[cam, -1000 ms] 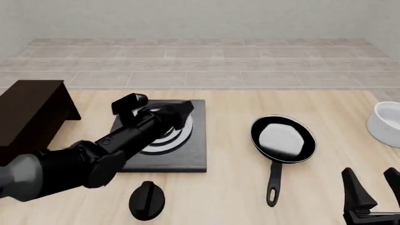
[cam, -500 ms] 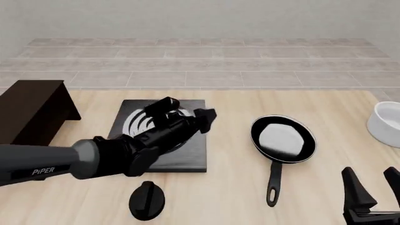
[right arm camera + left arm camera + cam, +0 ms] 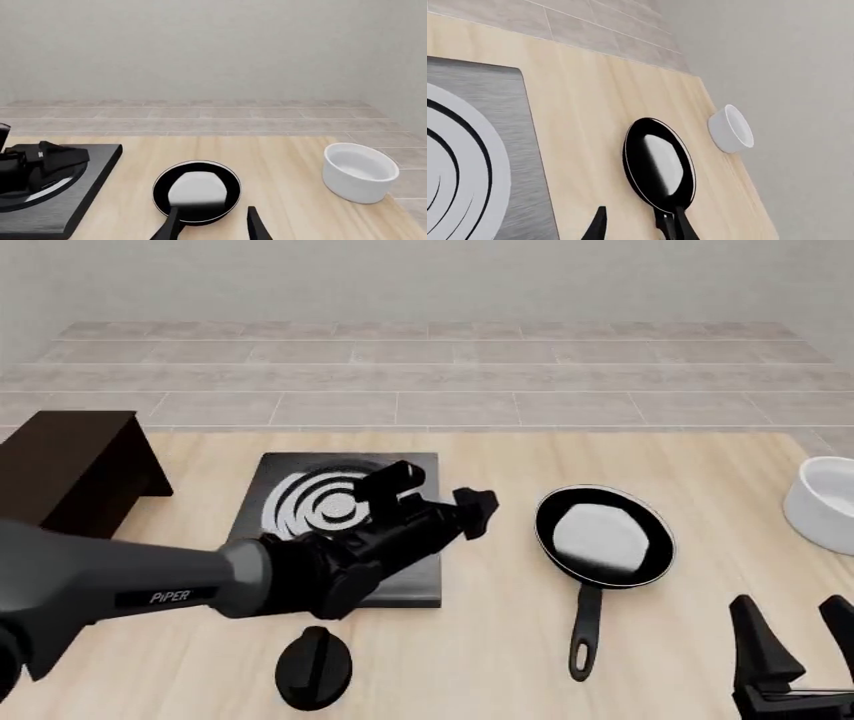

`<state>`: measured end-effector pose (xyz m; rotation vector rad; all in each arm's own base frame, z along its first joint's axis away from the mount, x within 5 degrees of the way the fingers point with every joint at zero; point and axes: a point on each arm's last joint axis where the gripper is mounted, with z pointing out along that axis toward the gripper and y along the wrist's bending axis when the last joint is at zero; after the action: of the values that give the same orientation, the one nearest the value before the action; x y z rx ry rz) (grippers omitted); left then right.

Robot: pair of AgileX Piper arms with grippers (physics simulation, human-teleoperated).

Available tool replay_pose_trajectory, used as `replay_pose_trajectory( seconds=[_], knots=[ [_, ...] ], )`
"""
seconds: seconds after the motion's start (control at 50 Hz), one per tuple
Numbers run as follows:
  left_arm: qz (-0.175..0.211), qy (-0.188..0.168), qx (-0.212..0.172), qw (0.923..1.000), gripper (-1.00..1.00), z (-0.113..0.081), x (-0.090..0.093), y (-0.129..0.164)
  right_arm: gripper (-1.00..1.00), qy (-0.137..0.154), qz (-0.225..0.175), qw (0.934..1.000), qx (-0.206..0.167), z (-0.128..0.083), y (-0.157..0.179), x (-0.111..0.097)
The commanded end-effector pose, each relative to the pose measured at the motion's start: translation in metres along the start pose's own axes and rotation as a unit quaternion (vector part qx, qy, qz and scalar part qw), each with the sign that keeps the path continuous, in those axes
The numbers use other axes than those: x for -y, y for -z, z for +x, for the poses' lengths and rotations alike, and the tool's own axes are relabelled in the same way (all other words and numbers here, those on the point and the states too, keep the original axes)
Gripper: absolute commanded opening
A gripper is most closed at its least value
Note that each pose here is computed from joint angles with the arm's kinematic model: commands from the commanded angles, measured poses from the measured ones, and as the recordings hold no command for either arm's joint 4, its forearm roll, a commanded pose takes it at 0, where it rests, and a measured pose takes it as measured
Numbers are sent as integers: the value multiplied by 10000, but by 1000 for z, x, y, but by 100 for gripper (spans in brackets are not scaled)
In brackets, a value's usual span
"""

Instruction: Put the frying pan on top of the cabinet.

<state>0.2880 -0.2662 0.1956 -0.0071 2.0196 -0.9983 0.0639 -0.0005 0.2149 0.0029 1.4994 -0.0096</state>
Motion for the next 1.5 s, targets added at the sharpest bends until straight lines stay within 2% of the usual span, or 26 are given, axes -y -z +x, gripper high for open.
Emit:
replay_pose_trajectory(
  seconds=[0.02,0.24,0.7,1.1,1.26,1.32,1.5],
  knots=[
    [-44,9,-198,9998,100,14,-1,-15,100,0,2,10000,-2,-1,-1,0],
    [-144,-19,-321,9994,100,24,-8,-26,100,9,-5,10000,-7,0,-1,0],
    [-46,-49,-514,9987,100,38,3,-31,100,1,-5,10000,-4,0,-1,0],
    [-95,-178,-720,9972,100,55,1,-42,100,-8,-3,10000,5,0,-1,0],
    [-107,-166,-863,9961,100,68,1,-49,100,-85,37,10000,7,-1,-1,0],
    [-87,-219,-903,9956,100,72,3,-49,100,-13,-2,10000,20,-1,-1,0],
    [-64,-239,-1019,9945,100,85,3,-54,100,-31,3,10000,14,-1,-2,0]
  ],
)
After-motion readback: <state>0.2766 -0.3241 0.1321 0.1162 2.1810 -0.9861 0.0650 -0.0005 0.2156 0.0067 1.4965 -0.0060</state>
